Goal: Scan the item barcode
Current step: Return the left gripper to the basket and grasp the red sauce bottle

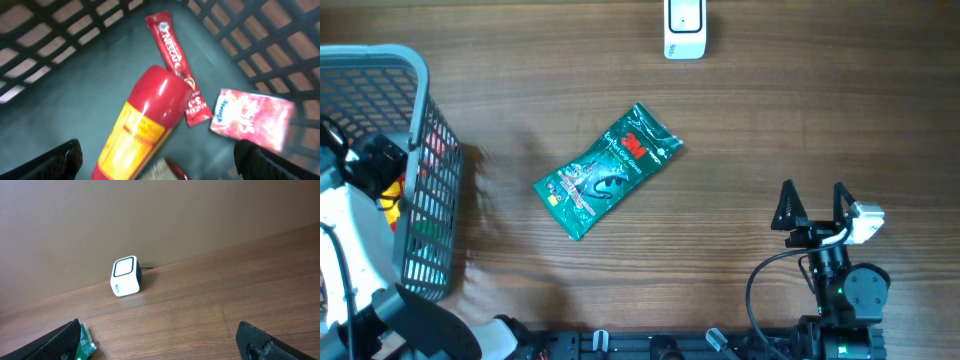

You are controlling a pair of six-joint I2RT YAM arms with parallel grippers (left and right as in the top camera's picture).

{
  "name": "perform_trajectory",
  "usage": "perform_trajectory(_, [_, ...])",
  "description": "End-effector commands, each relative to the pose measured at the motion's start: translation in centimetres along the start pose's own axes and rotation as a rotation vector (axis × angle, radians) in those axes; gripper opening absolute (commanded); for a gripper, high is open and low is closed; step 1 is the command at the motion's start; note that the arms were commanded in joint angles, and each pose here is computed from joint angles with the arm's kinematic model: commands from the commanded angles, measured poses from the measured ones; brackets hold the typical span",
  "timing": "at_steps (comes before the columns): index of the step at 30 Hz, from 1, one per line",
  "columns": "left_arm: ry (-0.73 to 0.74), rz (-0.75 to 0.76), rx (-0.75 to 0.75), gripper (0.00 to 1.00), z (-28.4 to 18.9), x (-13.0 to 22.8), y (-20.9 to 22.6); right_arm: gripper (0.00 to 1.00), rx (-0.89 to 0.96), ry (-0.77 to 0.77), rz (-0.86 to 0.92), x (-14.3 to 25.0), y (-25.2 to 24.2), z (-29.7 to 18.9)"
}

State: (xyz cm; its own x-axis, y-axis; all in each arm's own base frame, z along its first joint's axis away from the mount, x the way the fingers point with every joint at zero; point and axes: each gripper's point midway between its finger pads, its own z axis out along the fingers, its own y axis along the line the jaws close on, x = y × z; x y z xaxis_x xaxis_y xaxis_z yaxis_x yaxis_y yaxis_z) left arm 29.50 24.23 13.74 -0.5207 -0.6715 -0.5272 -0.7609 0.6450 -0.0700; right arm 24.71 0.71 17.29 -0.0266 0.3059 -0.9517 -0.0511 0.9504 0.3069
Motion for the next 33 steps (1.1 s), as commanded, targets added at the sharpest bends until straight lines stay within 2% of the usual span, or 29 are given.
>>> perform_trajectory(1, [0.02,0.101,-0.019,1.0,2.3,1.2,0.6,1.0,0.004,-0.015,0.006,-0.3,0.0,-0.1])
perform_trajectory(6, [0.046,0.14,-0.022,1.0,5.2,1.7,0.5,1.0,0.004,-0.015,0.005,-0.3,0.0,-0.1])
perform_trajectory(13, [0.167,0.166,-0.036,0.99,9.9,4.7,0.9,1.0,0.004,-0.015,0.005,-0.3,0.0,-0.1])
perform_trajectory(15, [0.208,0.166,-0.042,0.93,10.9,5.8,1.1,0.99,0.004,-0.015,0.005,-0.3,0.0,-0.1])
perform_trajectory(18, [0.247,0.158,-0.049,0.68,11.4,6.9,1.3,1.0,0.005,-0.014,0.005,-0.3,0.0,-0.1])
perform_trajectory(19, [0.246,0.156,-0.049,0.64,11.4,6.8,1.3,1.0,0.004,-0.015,0.005,-0.3,0.0,-0.1])
perform_trajectory(24, [0.173,0.122,-0.062,0.47,10.1,4.0,1.2,1.0,0.004,-0.015,0.005,-0.3,0.0,-0.1])
perform_trajectory(28, [0.069,0.074,-0.044,0.48,7.5,0.4,0.5,1.0,0.004,-0.015,0.005,-0.3,0.0,-0.1])
perform_trajectory(33, [-0.078,0.071,-0.016,0.54,3.1,-3.8,-0.2,1.0,0.004,-0.015,0.006,-0.3,0.0,-0.1])
